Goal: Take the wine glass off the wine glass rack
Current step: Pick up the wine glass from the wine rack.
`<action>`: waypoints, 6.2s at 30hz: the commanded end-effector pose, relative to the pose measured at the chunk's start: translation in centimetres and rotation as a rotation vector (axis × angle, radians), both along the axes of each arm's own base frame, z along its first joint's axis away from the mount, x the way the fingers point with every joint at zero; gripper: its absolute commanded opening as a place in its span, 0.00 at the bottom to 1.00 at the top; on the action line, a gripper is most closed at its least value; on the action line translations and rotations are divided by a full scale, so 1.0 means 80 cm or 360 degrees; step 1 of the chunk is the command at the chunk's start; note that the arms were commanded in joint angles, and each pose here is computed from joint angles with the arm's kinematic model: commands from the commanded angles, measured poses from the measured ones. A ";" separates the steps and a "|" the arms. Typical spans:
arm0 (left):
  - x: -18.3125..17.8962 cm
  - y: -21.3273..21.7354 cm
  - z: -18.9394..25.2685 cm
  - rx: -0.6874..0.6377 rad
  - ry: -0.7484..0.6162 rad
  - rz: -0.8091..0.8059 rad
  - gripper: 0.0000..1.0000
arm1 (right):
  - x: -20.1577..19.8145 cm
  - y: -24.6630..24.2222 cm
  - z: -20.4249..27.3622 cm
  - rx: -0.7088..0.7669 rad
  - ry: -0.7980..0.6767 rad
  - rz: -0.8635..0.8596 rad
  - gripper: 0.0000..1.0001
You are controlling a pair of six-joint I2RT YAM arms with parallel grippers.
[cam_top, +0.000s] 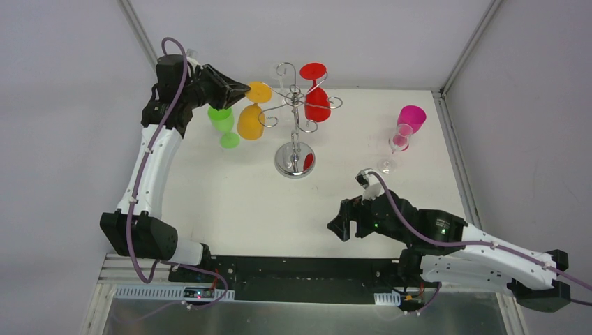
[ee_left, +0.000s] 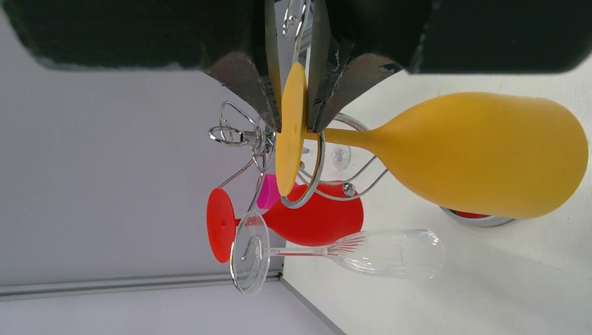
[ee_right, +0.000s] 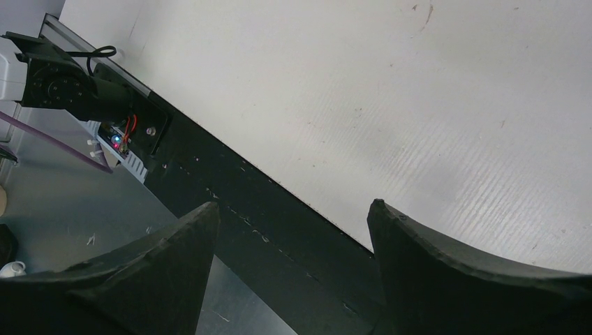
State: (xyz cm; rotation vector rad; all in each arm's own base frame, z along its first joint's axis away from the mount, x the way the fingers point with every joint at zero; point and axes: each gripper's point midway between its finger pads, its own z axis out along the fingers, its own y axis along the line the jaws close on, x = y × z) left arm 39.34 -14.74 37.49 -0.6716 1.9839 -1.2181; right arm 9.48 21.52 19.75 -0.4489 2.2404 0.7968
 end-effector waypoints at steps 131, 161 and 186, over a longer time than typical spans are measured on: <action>0.017 -0.038 0.052 -0.0212 -0.0176 -0.0130 0.00 | 0.002 0.009 -0.010 0.0032 -0.0004 0.0002 0.82; -0.069 -0.045 0.063 -0.0208 -0.0267 -0.0270 0.00 | -0.001 0.017 -0.004 0.0061 0.0043 0.0001 0.82; -0.177 -0.013 0.037 0.0077 -0.0403 -0.0222 0.00 | 0.006 0.014 0.019 0.0086 0.0017 -0.0047 0.84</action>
